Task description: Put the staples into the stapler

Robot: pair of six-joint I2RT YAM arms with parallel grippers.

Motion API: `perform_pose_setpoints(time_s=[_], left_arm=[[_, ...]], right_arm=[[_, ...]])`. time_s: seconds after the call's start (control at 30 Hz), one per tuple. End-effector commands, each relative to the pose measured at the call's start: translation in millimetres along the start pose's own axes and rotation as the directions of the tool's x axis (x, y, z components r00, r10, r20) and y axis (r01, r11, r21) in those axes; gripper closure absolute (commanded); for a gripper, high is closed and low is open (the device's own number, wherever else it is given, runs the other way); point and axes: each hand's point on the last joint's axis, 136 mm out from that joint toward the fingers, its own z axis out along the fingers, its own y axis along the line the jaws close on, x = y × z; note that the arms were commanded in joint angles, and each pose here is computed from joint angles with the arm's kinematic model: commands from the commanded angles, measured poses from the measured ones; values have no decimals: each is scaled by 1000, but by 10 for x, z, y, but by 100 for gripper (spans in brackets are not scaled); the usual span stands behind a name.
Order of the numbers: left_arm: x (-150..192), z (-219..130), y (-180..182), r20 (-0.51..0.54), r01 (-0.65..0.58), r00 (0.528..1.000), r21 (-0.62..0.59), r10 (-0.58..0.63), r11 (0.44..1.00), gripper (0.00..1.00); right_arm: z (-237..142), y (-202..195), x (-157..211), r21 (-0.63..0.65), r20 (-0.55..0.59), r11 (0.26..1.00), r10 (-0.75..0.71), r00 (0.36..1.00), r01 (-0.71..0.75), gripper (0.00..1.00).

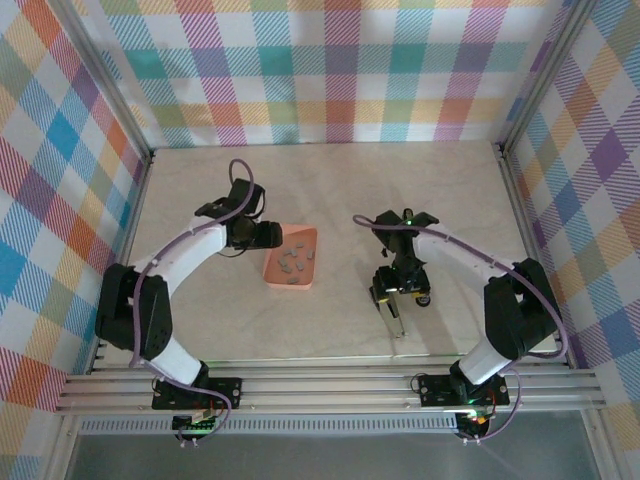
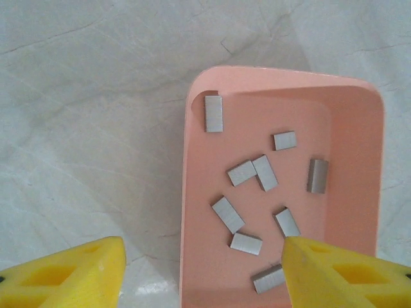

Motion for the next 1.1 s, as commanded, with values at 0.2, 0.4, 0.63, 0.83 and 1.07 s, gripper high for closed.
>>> perform_pose_setpoints(time_s=[0.2, 0.4, 0.63, 0.83, 1.07], left_arm=[[0, -180, 88, 72, 60, 996, -6, -60, 998, 33], [25, -203, 94, 77, 77, 994, -1, -76, 997, 34], [26, -226, 80, 86, 85, 993, 12, -85, 996, 34], [20, -283, -47, 100, 103, 989, 94, -112, 990, 36], [-83, -610, -698, 234, -69, 971, 462, -47, 884, 32]], right_arm=[[237, 227, 29, -20, -45, 999, -49, 998, 48, 22], [414, 172, -33, 62, -70, 997, -45, 997, 50, 23], [603, 210, -124, 52, -54, 998, -43, 998, 45, 36], [521, 271, -222, 8, 49, 999, -44, 998, 44, 67], [-282, 684, -680, -256, 422, 964, 42, 906, 74, 69]])
